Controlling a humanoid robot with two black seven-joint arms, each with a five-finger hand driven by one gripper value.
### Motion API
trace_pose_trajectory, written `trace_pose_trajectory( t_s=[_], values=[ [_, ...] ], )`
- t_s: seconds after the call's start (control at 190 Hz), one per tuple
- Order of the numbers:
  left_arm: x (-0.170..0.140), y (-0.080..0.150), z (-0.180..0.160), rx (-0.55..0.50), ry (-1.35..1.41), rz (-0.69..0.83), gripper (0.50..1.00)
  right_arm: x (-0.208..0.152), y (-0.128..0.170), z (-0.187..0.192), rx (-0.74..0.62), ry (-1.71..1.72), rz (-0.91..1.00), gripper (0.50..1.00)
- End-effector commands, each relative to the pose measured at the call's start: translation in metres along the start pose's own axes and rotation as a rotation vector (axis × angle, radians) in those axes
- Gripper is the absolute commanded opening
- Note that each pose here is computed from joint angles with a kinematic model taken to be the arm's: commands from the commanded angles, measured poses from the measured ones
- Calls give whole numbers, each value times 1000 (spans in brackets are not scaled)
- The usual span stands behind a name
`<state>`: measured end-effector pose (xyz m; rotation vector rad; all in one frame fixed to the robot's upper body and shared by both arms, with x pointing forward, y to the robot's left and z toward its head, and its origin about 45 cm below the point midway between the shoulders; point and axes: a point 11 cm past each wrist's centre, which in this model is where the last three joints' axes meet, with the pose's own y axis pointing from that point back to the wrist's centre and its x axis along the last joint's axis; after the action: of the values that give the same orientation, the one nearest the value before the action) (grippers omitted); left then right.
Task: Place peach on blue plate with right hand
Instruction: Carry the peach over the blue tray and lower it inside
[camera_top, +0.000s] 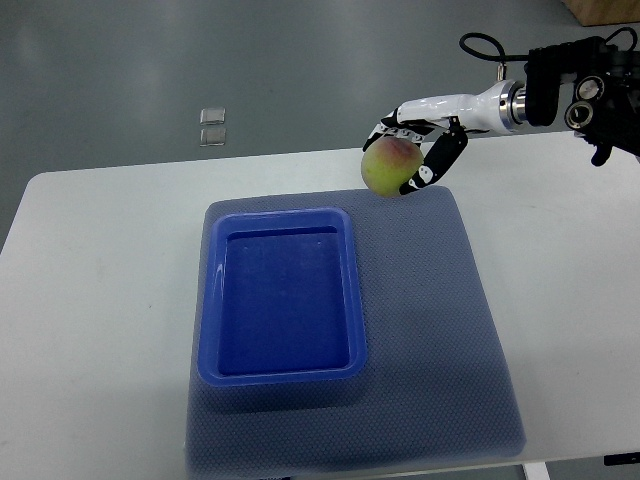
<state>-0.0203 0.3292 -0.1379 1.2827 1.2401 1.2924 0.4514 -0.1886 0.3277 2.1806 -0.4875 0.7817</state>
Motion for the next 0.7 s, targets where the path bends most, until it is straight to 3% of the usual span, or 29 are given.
trace_pose_trajectory(
  t_s=[0.0,0.132,0.137,0.185,0.2,0.316,0.322,0.395,0.696],
  values=[
    [-3,0,0,0,1,-8,1000,-3,-14,-22,41,27,-19,537],
    [-3,0,0,0,1,-8,1000,-13,-32,-40,75,45,-41,539],
    [-3,0,0,0,1,-8,1000,-20,-45,-47,81,58,-58,541],
    [-3,0,0,0,1,-8,1000,-20,-45,-47,81,58,-59,541],
    [-3,0,0,0,0,-8,1000,-28,-60,-49,70,66,-64,543],
    [-3,0,0,0,0,-9,1000,-37,-76,-55,73,74,-63,547],
    [-4,0,0,0,-3,-10,1000,-43,-88,-63,84,76,-68,549],
    [-7,0,0,0,-1,-20,1000,-57,-103,-70,95,66,-86,549],
    [-8,0,0,0,0,-23,1000,-99,-140,-89,121,35,-150,552]
  ],
)
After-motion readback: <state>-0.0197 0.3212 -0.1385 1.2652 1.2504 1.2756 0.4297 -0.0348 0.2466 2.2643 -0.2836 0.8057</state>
